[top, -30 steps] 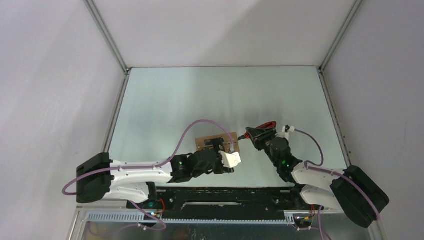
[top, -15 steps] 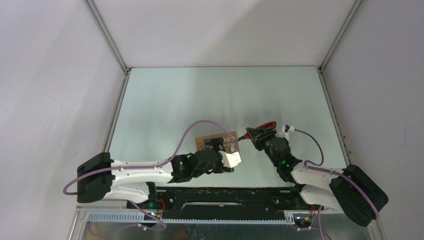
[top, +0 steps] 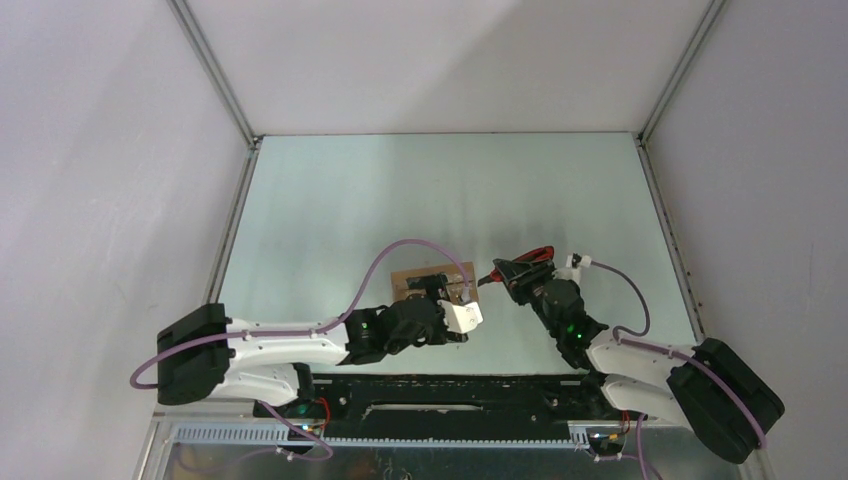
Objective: Unpack the express box
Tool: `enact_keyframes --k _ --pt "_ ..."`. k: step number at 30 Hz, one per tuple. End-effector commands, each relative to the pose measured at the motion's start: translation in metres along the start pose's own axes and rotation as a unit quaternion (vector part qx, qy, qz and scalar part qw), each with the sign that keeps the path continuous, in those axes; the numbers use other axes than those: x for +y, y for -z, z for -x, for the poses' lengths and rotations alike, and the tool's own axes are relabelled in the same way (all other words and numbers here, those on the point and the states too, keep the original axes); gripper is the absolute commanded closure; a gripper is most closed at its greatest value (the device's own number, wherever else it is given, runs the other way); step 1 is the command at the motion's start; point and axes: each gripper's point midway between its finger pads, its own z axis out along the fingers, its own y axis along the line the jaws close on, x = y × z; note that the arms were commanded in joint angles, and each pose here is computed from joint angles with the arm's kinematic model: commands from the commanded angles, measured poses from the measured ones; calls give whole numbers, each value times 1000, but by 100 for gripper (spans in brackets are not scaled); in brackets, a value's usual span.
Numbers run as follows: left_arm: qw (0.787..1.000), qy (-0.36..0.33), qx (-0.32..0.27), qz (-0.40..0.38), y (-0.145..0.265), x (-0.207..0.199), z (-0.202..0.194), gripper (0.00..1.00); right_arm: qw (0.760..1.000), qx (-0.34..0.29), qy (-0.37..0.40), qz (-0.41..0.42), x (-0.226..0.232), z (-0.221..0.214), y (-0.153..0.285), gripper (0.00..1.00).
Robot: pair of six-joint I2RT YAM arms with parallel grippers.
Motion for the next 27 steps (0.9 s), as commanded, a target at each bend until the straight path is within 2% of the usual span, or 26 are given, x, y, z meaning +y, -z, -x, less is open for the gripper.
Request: enact_keyframes --k 1,27 --pt "1000 7 -20 19 -2 12 15 0 1000 -11 -7 24 13 4 3 100" --pt "1000 13 -24 11 -2 9 17 0 999 -19 -22 41 21 4 -2 100"
